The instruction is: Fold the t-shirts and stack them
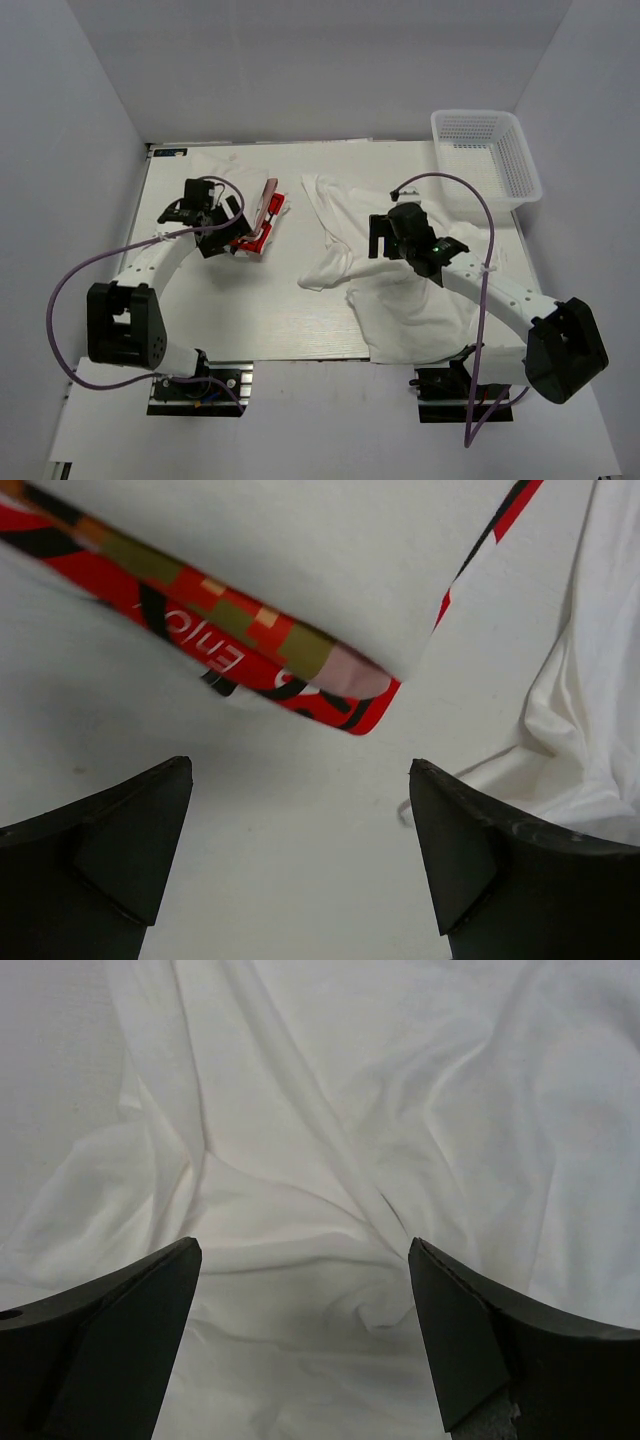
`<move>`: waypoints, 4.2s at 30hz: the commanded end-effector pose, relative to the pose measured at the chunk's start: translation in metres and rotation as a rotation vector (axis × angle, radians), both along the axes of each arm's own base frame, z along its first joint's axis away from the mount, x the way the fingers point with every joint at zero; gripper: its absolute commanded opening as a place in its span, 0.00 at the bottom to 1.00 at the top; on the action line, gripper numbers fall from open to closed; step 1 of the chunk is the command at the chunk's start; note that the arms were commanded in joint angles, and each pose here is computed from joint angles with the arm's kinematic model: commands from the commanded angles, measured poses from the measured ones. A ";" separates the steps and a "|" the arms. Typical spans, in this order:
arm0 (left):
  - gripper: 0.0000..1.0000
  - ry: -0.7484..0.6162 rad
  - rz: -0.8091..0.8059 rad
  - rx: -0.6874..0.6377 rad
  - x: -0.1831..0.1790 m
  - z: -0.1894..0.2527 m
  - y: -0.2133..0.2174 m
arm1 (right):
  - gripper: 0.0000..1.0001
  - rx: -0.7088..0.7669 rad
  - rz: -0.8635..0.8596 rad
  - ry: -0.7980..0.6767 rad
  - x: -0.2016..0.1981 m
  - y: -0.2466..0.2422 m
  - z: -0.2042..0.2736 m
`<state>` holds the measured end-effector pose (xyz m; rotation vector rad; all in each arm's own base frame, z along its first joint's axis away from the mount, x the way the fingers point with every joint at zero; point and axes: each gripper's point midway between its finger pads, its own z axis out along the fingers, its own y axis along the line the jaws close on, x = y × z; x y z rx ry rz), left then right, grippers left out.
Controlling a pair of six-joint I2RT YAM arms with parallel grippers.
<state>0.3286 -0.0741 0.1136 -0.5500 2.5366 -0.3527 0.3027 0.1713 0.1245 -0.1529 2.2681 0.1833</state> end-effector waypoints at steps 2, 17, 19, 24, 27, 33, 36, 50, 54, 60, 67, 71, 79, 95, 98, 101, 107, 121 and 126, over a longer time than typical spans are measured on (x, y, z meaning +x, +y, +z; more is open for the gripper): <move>1.00 -0.152 -0.151 -0.177 0.027 -0.003 -0.043 | 0.90 0.030 0.059 0.011 -0.003 0.011 -0.006; 0.89 -0.115 -0.087 -0.037 0.106 -0.049 -0.019 | 0.90 -0.118 -0.068 -0.016 -0.003 -0.028 -0.002; 0.89 -0.073 -0.084 -0.029 0.118 -0.065 -0.016 | 0.90 -0.126 -0.071 -0.012 -0.004 -0.030 0.001; 0.87 -0.100 -0.065 -0.030 0.152 -0.065 -0.011 | 0.90 -0.142 -0.080 0.012 -0.007 -0.034 -0.003; 0.87 -0.118 0.005 -0.026 0.167 -0.064 0.003 | 0.90 -0.170 -0.092 0.037 -0.009 -0.038 -0.009; 0.90 -0.141 0.159 -0.027 0.199 -0.060 0.034 | 0.90 -0.198 -0.115 0.057 -0.006 -0.041 -0.009; 0.90 -0.169 0.196 -0.041 0.216 -0.058 0.044 | 0.90 -0.204 -0.119 0.057 -0.006 -0.041 -0.010; 0.99 -0.258 0.189 -0.102 0.234 -0.008 0.034 | 0.90 -0.179 -0.162 0.100 -0.008 -0.041 -0.019; 0.99 -0.152 -0.041 -0.301 0.154 -0.019 -0.032 | 0.90 -0.086 -0.230 0.060 -0.002 -0.037 -0.005; 0.99 -0.018 -0.377 -0.461 0.036 -0.023 -0.133 | 0.90 -0.016 -0.351 0.083 0.000 -0.049 -0.006; 0.99 0.019 -0.535 -0.144 0.013 -0.045 -0.177 | 0.90 0.037 -0.356 0.110 -0.010 -0.057 -0.012; 0.99 0.043 -0.580 -0.051 0.017 -0.061 -0.193 | 0.90 0.060 -0.333 0.083 -0.018 -0.062 -0.005; 0.03 0.048 -0.552 0.084 0.019 -0.067 -0.201 | 0.90 -0.024 -0.398 0.063 -0.028 -0.091 -0.001; 0.35 0.093 -0.087 0.274 0.009 -0.033 -0.050 | 0.90 -0.105 -0.222 0.155 -0.023 -0.072 -0.027; 0.77 -0.145 -0.351 0.059 0.028 0.019 -0.106 | 0.90 -0.098 -0.245 0.133 -0.022 -0.075 -0.023; 0.99 -0.288 -0.541 -0.092 0.028 0.050 -0.150 | 0.90 -0.075 -0.265 0.099 -0.023 -0.078 -0.015; 0.99 -0.165 -0.714 -0.120 0.020 0.012 -0.216 | 0.90 -0.056 -0.299 0.096 -0.034 -0.086 -0.017; 0.21 0.059 -0.663 0.160 0.045 -0.071 -0.264 | 0.90 -0.076 -0.350 0.065 -0.043 -0.106 -0.017; 0.00 0.052 -0.413 0.315 0.055 -0.056 -0.208 | 0.90 -0.073 -0.339 0.074 -0.044 -0.105 -0.022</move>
